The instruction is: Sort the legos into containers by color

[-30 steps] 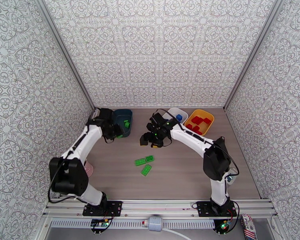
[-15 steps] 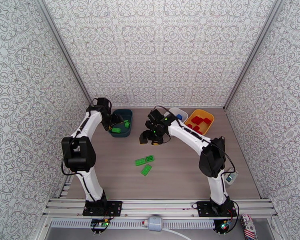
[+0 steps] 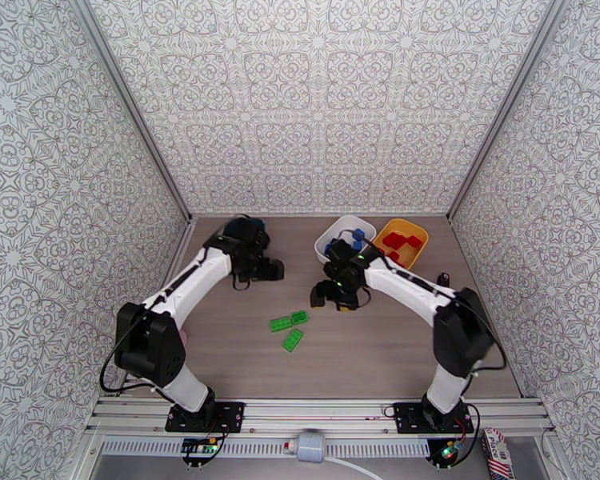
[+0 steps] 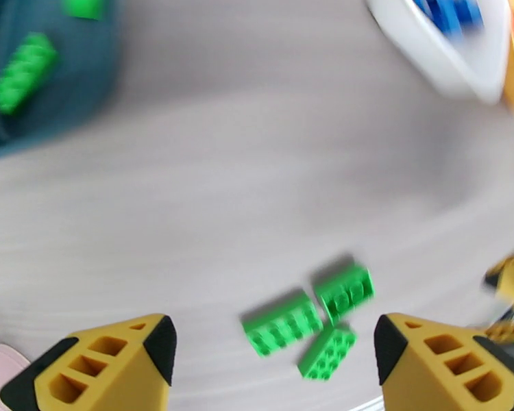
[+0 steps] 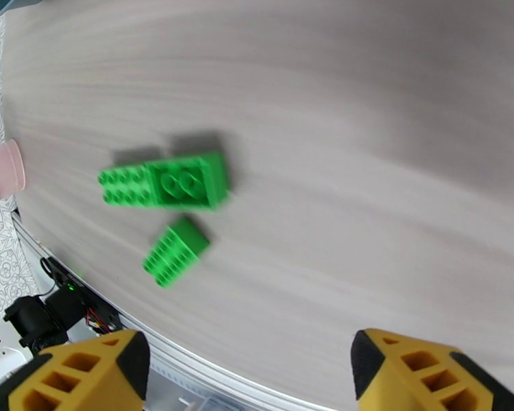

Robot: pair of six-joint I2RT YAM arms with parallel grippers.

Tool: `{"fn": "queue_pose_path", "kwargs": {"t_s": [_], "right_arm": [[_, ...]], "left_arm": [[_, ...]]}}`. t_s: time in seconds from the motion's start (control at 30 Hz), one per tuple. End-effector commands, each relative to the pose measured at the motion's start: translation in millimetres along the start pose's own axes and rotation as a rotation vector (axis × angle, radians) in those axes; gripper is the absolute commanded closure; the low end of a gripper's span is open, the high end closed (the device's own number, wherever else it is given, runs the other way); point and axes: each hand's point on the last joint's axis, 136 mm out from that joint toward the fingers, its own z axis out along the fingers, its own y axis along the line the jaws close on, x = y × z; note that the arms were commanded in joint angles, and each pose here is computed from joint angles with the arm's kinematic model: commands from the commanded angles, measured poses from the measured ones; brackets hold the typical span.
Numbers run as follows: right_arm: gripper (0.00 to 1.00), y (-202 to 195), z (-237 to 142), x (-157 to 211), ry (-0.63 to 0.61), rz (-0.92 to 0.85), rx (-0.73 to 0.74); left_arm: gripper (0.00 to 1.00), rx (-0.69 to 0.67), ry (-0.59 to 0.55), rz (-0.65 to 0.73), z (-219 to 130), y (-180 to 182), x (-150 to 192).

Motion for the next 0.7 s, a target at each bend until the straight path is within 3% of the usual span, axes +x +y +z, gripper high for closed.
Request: {"fn": "queue_pose_path", "kwargs": {"t_s": [0.0, 0.33, 0.67], "right_arm": [[0.17, -16, -5, 11, -0.038, 0.035, 0.011], [0.16, -45, -14, 53, -0.08, 0.128, 0.002], [0.16, -55, -25, 67, -0.112, 0.159, 0.005]], "left_arm": [[0.18, -0.033, 0.061, 0.173, 21, -21, 25], [0.18, -0.137, 0.237, 0.398, 80, -38, 70], [0.21, -0.219, 0.299, 0.414, 115, -33, 66]]}}
